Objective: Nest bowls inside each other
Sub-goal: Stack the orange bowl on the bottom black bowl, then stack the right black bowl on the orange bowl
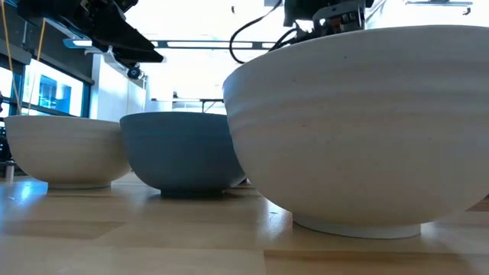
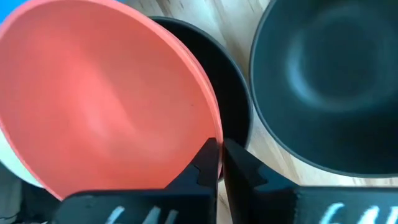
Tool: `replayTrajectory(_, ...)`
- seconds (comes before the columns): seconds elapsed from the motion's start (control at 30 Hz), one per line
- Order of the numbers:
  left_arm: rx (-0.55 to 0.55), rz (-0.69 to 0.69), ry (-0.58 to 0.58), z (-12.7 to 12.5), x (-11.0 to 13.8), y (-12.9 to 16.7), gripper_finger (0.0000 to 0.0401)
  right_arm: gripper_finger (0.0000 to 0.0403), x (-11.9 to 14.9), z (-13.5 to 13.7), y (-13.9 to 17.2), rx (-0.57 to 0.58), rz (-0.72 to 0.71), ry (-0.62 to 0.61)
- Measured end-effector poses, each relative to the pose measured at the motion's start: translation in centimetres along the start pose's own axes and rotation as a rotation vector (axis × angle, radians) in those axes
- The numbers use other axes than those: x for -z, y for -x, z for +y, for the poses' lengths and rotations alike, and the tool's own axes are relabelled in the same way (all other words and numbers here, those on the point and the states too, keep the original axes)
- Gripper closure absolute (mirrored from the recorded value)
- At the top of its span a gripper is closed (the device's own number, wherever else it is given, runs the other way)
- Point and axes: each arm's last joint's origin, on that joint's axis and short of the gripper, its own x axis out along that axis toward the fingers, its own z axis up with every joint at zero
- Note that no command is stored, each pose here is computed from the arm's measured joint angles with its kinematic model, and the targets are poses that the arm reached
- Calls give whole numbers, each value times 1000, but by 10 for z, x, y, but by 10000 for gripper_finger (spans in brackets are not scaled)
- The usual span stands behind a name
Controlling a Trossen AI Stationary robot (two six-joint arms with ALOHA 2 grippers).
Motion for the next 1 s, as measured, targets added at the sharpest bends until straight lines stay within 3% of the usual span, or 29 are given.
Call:
replayTrajectory(0.3, 5, 31, 14, 0, 3, 0, 213, 403, -6, -4, -24, 46, 94, -17)
replayTrajectory(0.53, 5, 47, 15, 0, 5, 0, 213, 398, -9, -4, -28, 60, 87, -16)
replayTrajectory(0.8, 5, 48, 15, 0, 5, 0, 213, 319, -10, -3, -26, 46, 86, 1)
replayTrajectory(1.0, 4, 48, 15, 0, 5, 0, 213, 279, -15, 5, -6, 55, 68, 57)
